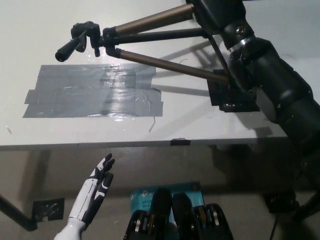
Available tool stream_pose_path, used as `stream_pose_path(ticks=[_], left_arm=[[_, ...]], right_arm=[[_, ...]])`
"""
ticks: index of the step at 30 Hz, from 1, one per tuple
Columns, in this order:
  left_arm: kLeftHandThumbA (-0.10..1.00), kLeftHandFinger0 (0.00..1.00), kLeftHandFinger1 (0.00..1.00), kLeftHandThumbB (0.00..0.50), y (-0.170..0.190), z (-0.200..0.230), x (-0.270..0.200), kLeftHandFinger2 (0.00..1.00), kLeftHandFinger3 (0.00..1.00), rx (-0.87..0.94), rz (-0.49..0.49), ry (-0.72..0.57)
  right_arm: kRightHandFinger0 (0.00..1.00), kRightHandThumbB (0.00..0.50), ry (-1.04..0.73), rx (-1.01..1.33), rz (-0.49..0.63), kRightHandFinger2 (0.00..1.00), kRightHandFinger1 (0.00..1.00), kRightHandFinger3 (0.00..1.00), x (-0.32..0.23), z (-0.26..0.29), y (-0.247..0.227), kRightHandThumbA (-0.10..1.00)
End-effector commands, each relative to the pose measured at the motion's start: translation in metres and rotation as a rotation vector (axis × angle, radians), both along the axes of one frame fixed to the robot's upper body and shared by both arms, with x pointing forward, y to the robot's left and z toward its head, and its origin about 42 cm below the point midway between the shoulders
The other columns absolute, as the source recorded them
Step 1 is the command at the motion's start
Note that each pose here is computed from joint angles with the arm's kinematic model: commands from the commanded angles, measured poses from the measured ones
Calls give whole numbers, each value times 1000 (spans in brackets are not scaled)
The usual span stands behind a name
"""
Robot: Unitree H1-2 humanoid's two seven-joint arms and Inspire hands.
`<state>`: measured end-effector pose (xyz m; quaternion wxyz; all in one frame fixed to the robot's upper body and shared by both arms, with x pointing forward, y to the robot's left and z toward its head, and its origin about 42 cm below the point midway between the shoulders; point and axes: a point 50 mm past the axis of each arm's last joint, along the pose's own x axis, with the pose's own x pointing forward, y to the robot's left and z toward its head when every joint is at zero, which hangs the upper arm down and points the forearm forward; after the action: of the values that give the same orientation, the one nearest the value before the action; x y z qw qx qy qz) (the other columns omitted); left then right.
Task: A tripod is kept on the middle of the desk infront of the robot and the robot grabs one of its legs to pick it up and hands it to a person
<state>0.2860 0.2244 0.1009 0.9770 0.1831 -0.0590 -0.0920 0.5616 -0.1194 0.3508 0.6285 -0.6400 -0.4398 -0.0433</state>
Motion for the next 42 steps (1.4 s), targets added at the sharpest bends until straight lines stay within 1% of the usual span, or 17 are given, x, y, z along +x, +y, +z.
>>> stream_pose_path(ticks=[1, 2, 6, 8, 13, 17, 18, 19, 20, 21, 22, 23, 24, 29, 32, 40, 42], left_arm=[[1000, 1000, 1000, 118, 2, 10, 3, 1000, 1000, 20, -14, -29], [1000, 1000, 1000, 116, 2, 10, 2, 1000, 1000, 10, -12, -25], [1000, 1000, 1000, 108, 2, 7, -5, 1000, 1000, 29, -20, -12], [1000, 1000, 1000, 105, 2, 7, -5, 1000, 1000, 35, -21, -13], [1000, 1000, 1000, 127, 4, 5, -7, 1000, 1000, 17, -12, -1], [1000, 1000, 1000, 117, 3, 5, -7, 1000, 1000, 18, -13, -5], [1000, 1000, 1000, 116, 3, 5, -7, 1000, 1000, 13, -13, -6], [1000, 1000, 1000, 121, 3, 5, -7, 1000, 1000, 11, -14, -6], [1000, 1000, 1000, 130, 3, 4, -7, 1000, 1000, 11, -13, -3], [1000, 1000, 1000, 132, 3, 4, -8, 1000, 1000, 12, -12, 1], [1000, 1000, 1000, 133, 4, 5, -7, 1000, 1000, 15, -6, 1], [1000, 1000, 1000, 125, 5, 5, -9, 1000, 1000, 16, -3, 4], [1000, 1000, 1000, 114, 6, 5, -10, 1000, 1000, 18, -1, 4], [1000, 1000, 1000, 106, 4, 3, -10, 1000, 1000, 15, -10, 7], [1000, 1000, 1000, 108, 4, 2, -10, 1000, 1000, 8, -9, 4], [1000, 1000, 1000, 102, 6, 6, -6, 1000, 1000, -12, -16, 5], [1000, 1000, 1000, 91, 6, 6, -7, 1000, 1000, 8, -16, -2]], right_arm=[[0, 186, -194, 104, 93, 841, 292, 901, -1, 71, 16, -100], [0, 176, -190, 109, 94, 843, 308, 923, -1, 71, 17, -100], [0, 205, -188, 109, 91, 811, 299, 908, -2, 63, 17, -100], [0, 198, -191, 105, 87, 817, 318, 954, -2, 62, 16, -100], [0, 214, -218, 99, 78, 814, 309, 960, -3, 57, 19, -100], [0, 209, -213, 99, 73, 833, 322, 994, -3, 55, 16, -100], [0, 177, -188, 100, 63, 860, 356, 992, -2, 53, 15, -100], [40, 183, -157, 103, 53, 921, 439, 1000, -1, 53, 14, -8], [194, 296, -108, 107, 38, 999, 606, 1000, -1, 51, 13, 206], [271, 313, -83, 104, 32, 867, 580, 1000, -1, 50, 13, 326], [1000, 412, 119, 70, 21, 1000, 1000, 1000, -2, 55, 14, 541], [1000, 473, 200, 58, 28, 1000, 1000, 1000, -5, 56, 15, 586], [1000, 499, 253, 55, 53, 1000, 1000, 1000, -10, 56, 17, 576], [1000, 500, 428, 44, 140, 1000, 1000, 1000, -30, 58, 22, 590], [1000, 500, 543, 24, 157, 1000, 1000, 1000, -45, 62, 25, 657], [1000, 500, 602, 110, 276, 1000, 1000, 1000, -78, 82, 9, 752], [1000, 500, 624, 118, 295, 1000, 1000, 1000, -87, 87, 5, 739]])
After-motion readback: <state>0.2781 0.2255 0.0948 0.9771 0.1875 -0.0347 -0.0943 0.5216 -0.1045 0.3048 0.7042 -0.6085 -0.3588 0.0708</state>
